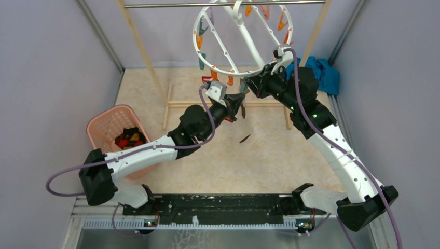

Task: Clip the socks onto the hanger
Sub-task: Clamp the sock onto the hanger.

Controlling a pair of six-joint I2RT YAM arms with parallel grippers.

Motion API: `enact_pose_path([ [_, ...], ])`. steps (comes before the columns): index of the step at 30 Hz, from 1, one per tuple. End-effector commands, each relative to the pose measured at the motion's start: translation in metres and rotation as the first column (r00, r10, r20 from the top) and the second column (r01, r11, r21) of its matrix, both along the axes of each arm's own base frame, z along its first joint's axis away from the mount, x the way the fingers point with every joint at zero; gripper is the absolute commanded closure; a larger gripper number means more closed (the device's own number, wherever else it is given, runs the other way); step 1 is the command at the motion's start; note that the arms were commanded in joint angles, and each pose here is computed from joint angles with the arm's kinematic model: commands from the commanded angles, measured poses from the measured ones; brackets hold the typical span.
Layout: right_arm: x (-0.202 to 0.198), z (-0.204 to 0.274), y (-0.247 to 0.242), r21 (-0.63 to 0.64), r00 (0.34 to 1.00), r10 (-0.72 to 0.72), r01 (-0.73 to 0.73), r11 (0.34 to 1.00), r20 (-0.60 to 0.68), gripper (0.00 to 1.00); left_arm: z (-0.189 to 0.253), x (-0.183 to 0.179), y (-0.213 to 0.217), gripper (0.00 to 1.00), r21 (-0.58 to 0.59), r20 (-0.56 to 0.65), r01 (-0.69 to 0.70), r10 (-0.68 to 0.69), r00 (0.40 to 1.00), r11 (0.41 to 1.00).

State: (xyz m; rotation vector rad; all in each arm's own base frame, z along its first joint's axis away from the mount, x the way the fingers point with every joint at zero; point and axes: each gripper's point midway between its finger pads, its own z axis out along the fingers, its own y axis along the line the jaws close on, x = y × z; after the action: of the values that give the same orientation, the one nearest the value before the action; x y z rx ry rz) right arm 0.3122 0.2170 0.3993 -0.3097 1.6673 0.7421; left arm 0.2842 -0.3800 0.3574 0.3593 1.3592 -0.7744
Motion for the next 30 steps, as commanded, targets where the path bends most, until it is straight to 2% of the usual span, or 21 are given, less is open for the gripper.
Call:
enact_pose_path([
  [1, -0.007, -0.002, -0.002, -0.003, 1.000, 0.009, -0.009, 1.000, -0.028, 1.00, 0.035, -0.002, 0.000, 1.00, -0.078, 0.061, -0.005, 0.010, 0.998, 0.997],
  [25, -0.008, 0.015, -0.009, 0.027, 1.000, -0.028, 0.028, 0.999, 0.012, 1.00, 0.039, 0.001, -0.003, 1.00, -0.056, 0.097, -0.046, 0.051, 0.994, 0.997],
  [30, -0.010, 0.020, -0.008, 0.036, 1.000, -0.017, 0.016, 0.999, 0.023, 0.75, 0.040, 0.002, -0.005, 1.00, -0.046, 0.108, -0.047, 0.052, 0.993, 0.998],
])
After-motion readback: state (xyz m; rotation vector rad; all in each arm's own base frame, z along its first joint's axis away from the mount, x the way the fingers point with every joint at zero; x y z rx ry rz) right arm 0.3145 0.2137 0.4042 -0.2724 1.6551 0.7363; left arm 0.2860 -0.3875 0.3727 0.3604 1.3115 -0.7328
